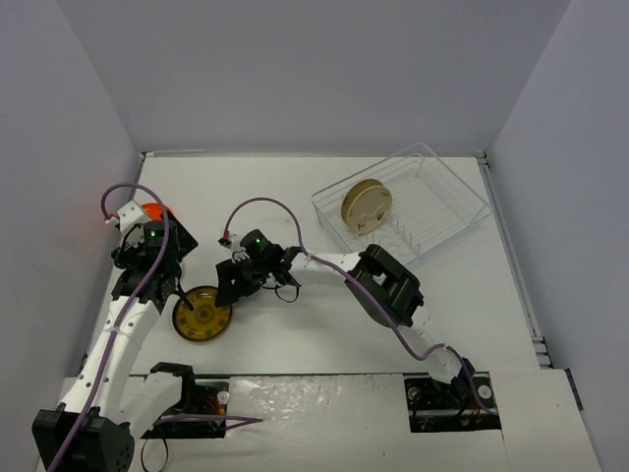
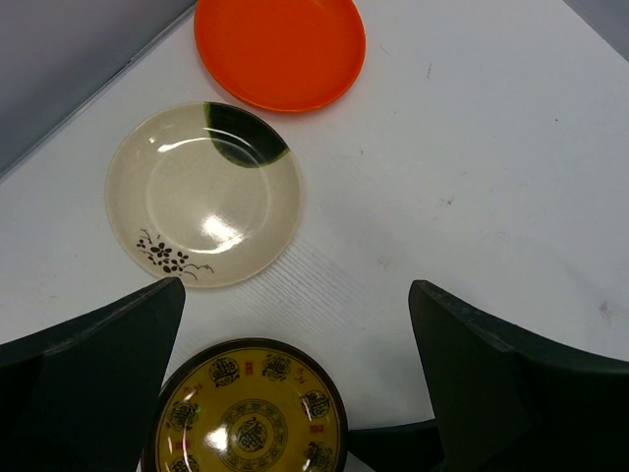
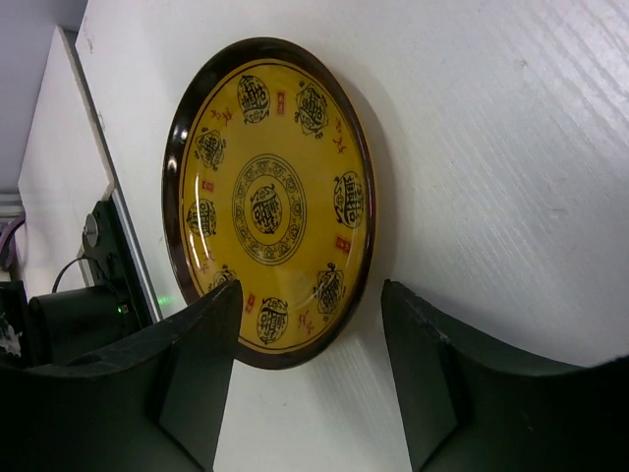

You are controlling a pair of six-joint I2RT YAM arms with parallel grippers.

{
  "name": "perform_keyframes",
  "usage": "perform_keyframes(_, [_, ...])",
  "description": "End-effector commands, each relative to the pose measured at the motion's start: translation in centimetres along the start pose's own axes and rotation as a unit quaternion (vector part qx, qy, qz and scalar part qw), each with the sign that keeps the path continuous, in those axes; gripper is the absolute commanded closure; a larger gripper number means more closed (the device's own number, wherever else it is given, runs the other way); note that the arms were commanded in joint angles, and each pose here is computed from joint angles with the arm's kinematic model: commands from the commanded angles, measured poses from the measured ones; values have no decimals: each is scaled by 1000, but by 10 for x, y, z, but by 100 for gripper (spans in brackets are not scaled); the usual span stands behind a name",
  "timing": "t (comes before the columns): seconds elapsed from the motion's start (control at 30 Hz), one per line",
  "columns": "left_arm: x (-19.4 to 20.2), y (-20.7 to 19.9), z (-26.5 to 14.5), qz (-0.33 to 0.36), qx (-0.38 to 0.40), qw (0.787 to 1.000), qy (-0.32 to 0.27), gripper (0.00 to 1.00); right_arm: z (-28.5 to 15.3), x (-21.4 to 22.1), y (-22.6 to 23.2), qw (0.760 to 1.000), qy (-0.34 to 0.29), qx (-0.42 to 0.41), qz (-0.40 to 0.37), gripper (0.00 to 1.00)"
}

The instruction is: Load the plates into the dish rack

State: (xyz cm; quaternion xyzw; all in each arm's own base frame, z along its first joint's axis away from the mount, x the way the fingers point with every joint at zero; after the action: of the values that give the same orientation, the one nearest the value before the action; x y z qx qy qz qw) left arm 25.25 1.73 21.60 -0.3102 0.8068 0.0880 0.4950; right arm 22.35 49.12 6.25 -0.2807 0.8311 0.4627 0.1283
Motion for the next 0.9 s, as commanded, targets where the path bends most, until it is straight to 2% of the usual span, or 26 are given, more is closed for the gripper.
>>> perform_keyframes(0.0, [-11, 0, -4, -22, 9, 999, -27, 3, 8, 10, -3, 999, 22, 10, 37, 48])
perform_keyframes(0.2, [-11, 2, -6, -25, 8, 999, -30, 3, 11, 10, -18, 996, 9, 59, 66, 55])
perform_keyframes(0.6, [-12, 5, -7, -25, 0, 999, -34, 3, 18, 20, -38, 990, 12, 95, 101, 76])
perform_keyframes(0.8, [-13, 8, -10, -28, -5, 999, -40, 3, 14, 17, -38, 990, 4, 96, 99, 100])
perform_keyframes(0.87, [-13, 10, -10, -28, -7, 999, -41, 3, 10, 13, -37, 992, -3, 94, 88, 100])
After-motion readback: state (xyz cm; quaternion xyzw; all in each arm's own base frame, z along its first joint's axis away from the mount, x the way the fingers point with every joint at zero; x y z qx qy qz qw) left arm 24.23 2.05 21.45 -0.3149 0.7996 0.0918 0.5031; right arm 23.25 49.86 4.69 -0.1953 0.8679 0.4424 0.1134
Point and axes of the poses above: each gripper's point midway between its finger pads, its own z axis out along the fingers, its own y axis along the line the jaws close on, x = y × z, the point moved 5 cm from there along -z, back along the fingers, and after that the axes turned 4 degrees about z, right-handed, at the moved point
